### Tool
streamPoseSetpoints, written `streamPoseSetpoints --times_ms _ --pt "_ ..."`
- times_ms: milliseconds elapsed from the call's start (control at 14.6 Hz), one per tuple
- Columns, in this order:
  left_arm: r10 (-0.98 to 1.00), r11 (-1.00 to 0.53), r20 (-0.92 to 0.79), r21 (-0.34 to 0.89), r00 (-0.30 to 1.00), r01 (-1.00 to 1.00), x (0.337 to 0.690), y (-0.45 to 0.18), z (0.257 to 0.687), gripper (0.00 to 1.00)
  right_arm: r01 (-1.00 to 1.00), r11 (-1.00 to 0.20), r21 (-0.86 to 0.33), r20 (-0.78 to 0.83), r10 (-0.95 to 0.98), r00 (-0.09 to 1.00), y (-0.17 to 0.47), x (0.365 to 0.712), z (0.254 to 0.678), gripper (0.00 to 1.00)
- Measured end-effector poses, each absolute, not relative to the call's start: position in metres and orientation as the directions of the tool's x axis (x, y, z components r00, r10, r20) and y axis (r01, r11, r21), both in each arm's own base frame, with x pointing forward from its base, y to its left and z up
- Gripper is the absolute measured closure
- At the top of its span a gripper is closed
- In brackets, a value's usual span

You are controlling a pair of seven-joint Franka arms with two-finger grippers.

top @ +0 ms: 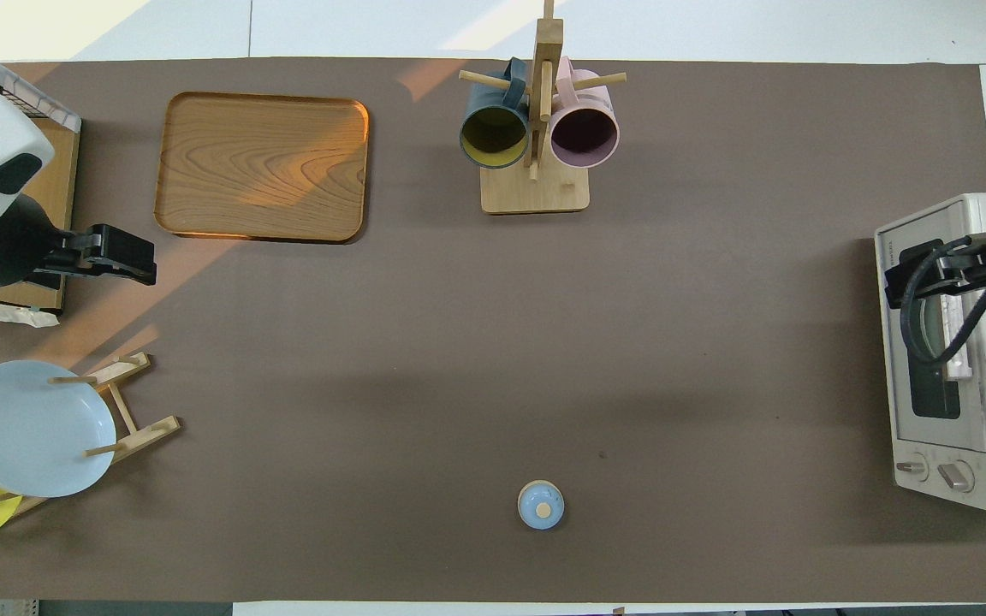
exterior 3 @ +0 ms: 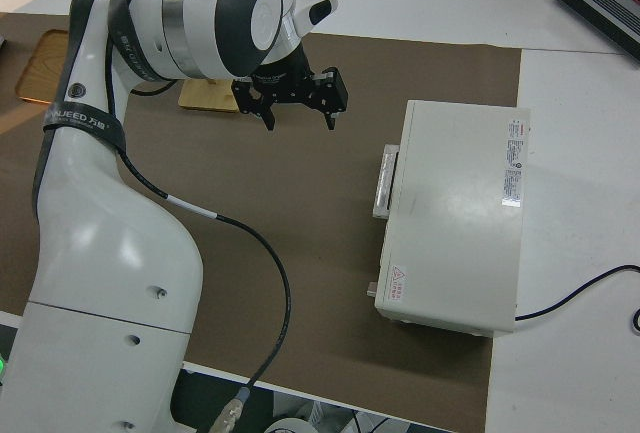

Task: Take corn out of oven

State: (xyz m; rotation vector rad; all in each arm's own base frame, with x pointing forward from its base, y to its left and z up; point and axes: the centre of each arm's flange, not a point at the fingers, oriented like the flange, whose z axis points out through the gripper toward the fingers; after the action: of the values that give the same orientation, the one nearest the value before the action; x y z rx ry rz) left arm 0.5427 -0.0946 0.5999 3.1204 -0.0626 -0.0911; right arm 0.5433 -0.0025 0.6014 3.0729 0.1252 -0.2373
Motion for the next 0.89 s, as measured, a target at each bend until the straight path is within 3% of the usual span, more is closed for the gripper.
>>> streamPoseSetpoints --times_ms 615,751,888 --pt "-0.041 -0.999 -0.058 0.02 0.997 -0.039 0.543 -0.095 0.6 0.0 0.081 -0.995 0.05 -0.153 0.072 0.986 -0.007 0.544 0.6 0.0" --pt "-0.041 -0.999 -0.058 0.02 0.997 -0.039 0.543 -0.095 0.6 0.0 0.084 -0.995 0.052 -0.127 0.077 0.989 -0.012 0.547 0.591 0.18" --pt "-0.041 -0.999 -0.058 0.02 0.997 -0.039 0.543 -0.095 0.6 0.0 0.079 -0.994 0.07 -0.099 0.072 0.992 -0.022 0.545 0.564 0.43"
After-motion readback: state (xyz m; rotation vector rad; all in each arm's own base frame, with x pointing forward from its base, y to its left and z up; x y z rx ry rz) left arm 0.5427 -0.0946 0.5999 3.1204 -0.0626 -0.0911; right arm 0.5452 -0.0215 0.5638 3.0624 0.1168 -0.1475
